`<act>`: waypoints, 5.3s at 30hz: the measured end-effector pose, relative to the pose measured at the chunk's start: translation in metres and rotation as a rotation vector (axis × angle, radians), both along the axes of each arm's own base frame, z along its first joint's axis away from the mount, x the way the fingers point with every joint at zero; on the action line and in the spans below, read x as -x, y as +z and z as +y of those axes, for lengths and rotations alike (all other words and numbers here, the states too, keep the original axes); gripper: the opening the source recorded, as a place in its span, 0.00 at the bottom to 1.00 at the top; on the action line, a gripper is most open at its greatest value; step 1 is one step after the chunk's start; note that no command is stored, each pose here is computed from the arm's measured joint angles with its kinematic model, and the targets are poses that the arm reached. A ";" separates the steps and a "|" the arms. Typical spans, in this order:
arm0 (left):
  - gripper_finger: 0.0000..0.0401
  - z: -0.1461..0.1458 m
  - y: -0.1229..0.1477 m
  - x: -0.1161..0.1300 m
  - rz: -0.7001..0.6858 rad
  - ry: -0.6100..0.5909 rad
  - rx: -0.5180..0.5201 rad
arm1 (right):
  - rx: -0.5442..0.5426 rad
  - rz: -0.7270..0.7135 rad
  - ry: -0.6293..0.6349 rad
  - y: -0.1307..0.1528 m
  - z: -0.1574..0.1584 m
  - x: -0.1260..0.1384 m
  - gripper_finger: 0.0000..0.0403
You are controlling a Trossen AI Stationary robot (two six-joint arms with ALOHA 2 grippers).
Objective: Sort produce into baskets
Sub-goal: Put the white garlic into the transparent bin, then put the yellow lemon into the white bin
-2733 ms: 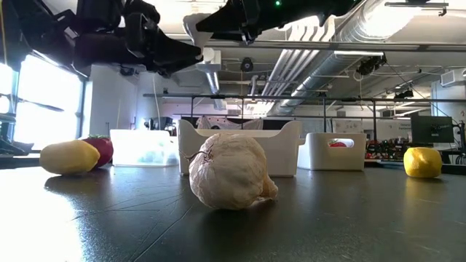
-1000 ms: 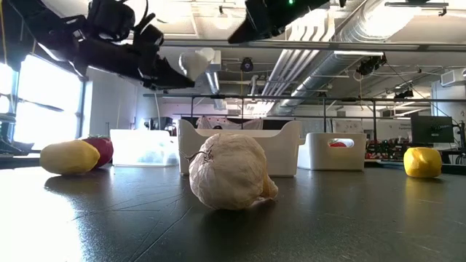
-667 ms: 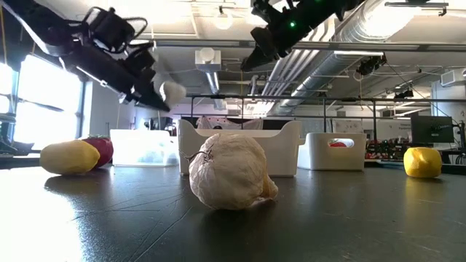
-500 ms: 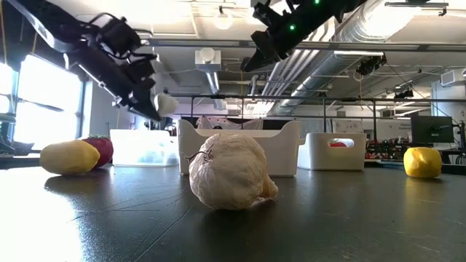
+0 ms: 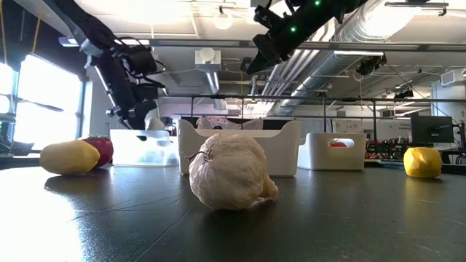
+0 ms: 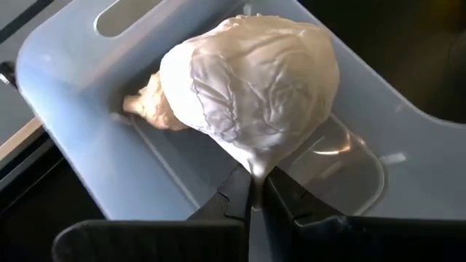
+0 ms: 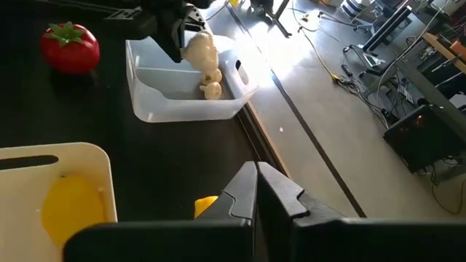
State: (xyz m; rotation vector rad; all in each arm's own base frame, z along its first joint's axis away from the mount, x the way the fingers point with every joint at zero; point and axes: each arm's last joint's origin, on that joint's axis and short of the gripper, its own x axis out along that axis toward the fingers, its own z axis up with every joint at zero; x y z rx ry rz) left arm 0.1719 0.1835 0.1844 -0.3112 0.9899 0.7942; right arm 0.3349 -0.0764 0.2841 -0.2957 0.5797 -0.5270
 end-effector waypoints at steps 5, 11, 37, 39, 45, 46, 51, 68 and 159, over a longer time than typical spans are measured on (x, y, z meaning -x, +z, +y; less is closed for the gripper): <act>0.07 0.004 -0.004 -0.004 0.025 0.007 0.006 | -0.003 0.026 0.001 -0.002 0.000 0.001 0.00; 0.18 0.004 -0.004 -0.003 0.041 0.003 -0.001 | -0.051 0.016 0.033 -0.003 0.000 0.001 0.00; 0.01 -0.024 0.017 -0.048 -0.068 -0.224 -0.252 | -0.073 -0.286 0.058 -0.065 0.015 0.060 0.00; 0.01 -0.030 0.020 -0.055 -0.109 -0.252 -0.279 | -0.054 -0.305 0.025 -0.065 0.019 0.068 0.00; 0.00 -0.049 0.024 -0.073 -0.234 -0.350 -0.383 | -0.032 -0.289 0.038 -0.071 0.034 0.079 0.00; 0.00 -0.053 0.021 -0.074 -0.262 -0.364 -0.395 | -0.033 -0.285 0.047 -0.072 0.036 0.080 0.00; 0.00 -0.069 0.003 -0.071 -0.392 -0.439 -0.420 | -0.047 -0.244 0.061 -0.076 0.041 0.080 0.00; 0.00 -0.104 -0.027 -0.051 -0.605 -0.583 -0.430 | -0.187 -0.227 -0.004 -0.088 0.019 0.053 0.18; 0.00 -0.086 -0.034 -0.032 -0.645 -0.549 -0.460 | -0.612 0.557 -0.101 -0.092 0.056 -0.069 0.29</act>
